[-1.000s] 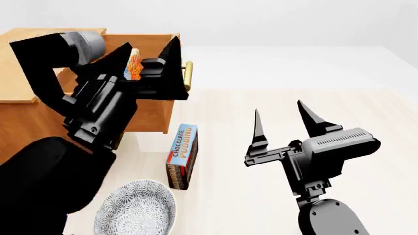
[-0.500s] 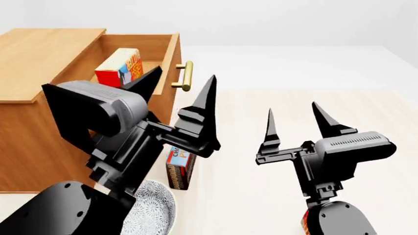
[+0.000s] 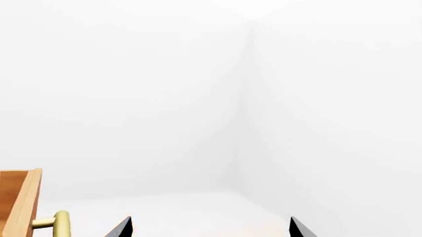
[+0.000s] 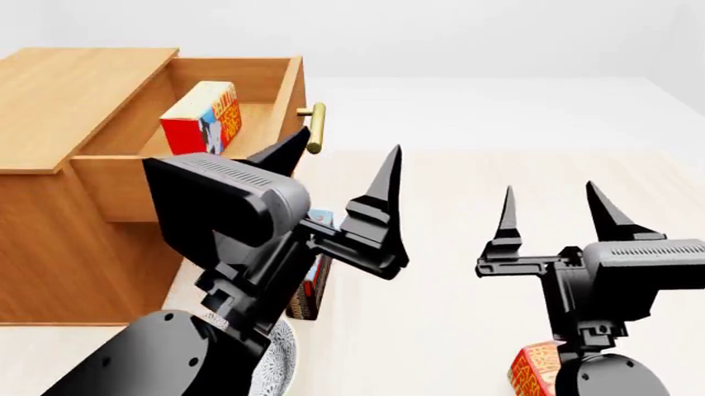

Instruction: Put the butter at the front in the top drawer of the cabinet and close it.

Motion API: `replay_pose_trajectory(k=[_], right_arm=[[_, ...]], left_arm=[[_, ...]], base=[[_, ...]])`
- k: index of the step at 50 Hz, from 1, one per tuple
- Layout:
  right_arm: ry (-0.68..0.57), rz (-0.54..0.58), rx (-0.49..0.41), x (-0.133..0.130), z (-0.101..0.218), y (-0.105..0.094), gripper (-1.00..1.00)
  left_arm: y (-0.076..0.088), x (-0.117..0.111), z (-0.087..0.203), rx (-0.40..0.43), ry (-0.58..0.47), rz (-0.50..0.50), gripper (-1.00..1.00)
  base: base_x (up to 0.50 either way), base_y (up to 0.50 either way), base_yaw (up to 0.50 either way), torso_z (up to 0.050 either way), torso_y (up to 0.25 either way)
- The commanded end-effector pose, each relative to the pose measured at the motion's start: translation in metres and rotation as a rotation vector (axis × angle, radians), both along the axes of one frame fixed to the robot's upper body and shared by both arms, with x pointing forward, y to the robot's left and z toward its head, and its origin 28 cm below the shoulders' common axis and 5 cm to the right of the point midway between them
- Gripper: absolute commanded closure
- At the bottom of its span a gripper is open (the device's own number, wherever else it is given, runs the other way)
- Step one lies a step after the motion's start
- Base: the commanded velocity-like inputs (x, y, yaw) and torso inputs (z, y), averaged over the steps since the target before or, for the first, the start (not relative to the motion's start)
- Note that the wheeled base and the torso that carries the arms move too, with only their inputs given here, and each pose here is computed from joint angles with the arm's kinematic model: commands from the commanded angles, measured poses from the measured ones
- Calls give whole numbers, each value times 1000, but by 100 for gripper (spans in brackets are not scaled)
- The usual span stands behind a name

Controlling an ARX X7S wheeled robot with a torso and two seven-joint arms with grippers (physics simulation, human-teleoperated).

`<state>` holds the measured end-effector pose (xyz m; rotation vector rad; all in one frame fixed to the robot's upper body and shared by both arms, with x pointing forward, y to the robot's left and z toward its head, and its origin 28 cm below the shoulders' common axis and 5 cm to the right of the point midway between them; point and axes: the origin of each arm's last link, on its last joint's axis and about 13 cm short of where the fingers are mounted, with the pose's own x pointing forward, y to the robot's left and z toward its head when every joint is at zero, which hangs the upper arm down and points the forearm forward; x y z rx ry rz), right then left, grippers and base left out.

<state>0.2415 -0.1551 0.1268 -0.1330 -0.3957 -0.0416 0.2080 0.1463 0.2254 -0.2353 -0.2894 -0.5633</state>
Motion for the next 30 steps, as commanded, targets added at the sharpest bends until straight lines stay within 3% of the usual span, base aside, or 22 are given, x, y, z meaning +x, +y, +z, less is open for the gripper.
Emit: replay_pose_trajectory(k=[1, 22, 30], right_arm=[[0, -51, -3, -4, 0, -8, -100], [3, -56, 3, 2, -1, -4, -100], [3, -53, 6, 1, -1, -5, -100]], left_arm=[[-14, 9, -13, 13, 22, -3, -100], [-37, 50, -32, 31, 105, 112, -100], [-43, 57, -46, 98, 124, 183, -100]], base=[[0, 0, 0, 0, 0], [0, 0, 0, 0, 0], [0, 0, 0, 0, 0]])
